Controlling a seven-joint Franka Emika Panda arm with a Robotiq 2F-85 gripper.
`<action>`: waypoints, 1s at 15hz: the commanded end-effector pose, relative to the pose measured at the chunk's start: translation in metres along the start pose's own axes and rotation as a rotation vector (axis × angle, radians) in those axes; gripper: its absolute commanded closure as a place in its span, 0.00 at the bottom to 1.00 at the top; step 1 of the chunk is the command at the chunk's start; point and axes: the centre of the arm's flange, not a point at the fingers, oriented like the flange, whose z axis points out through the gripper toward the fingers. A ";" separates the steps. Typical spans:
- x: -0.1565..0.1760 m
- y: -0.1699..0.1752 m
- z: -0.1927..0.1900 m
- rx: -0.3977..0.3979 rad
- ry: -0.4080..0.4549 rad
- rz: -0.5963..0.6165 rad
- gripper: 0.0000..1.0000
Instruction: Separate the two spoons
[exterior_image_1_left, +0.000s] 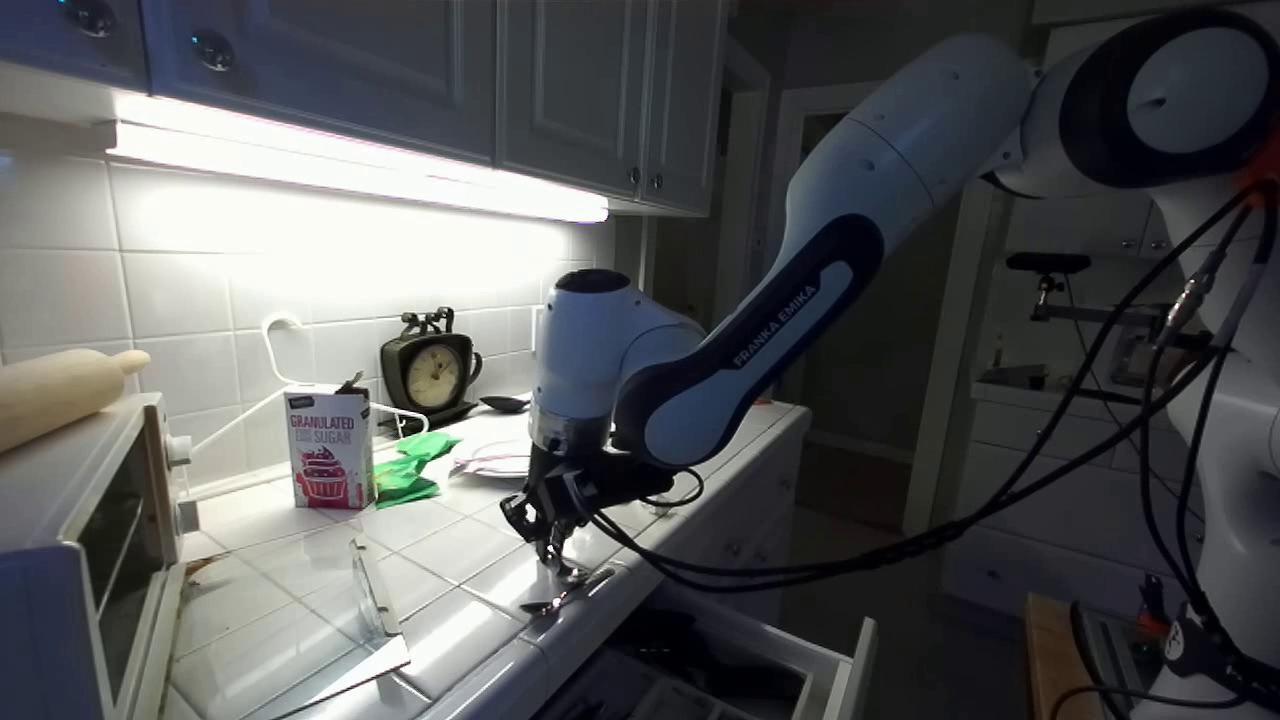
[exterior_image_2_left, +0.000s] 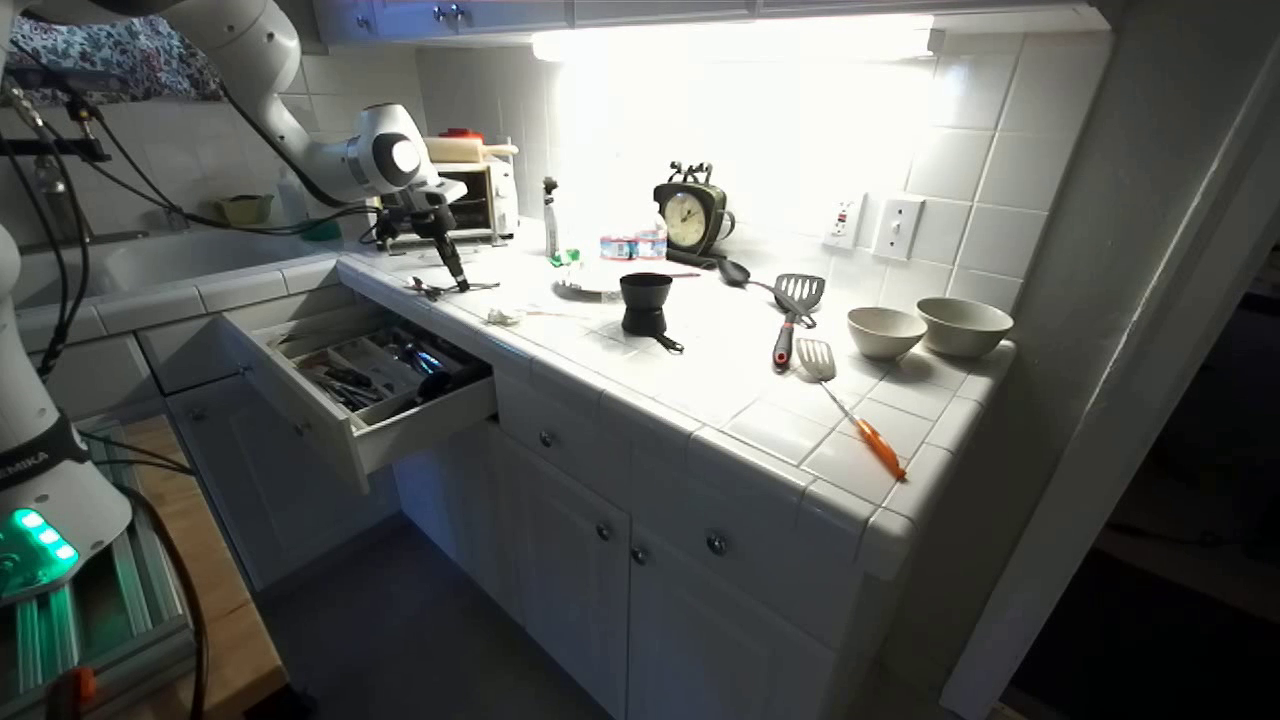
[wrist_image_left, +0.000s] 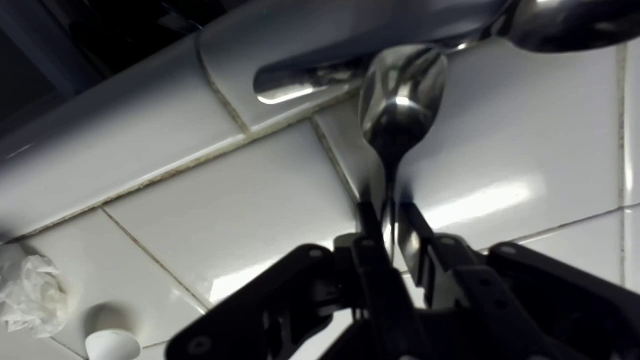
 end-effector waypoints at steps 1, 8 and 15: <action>0.001 -0.006 -0.005 -0.010 0.020 0.005 0.78; 0.001 -0.006 -0.009 -0.001 0.023 0.004 0.88; 0.001 -0.007 -0.012 0.004 0.026 0.004 0.97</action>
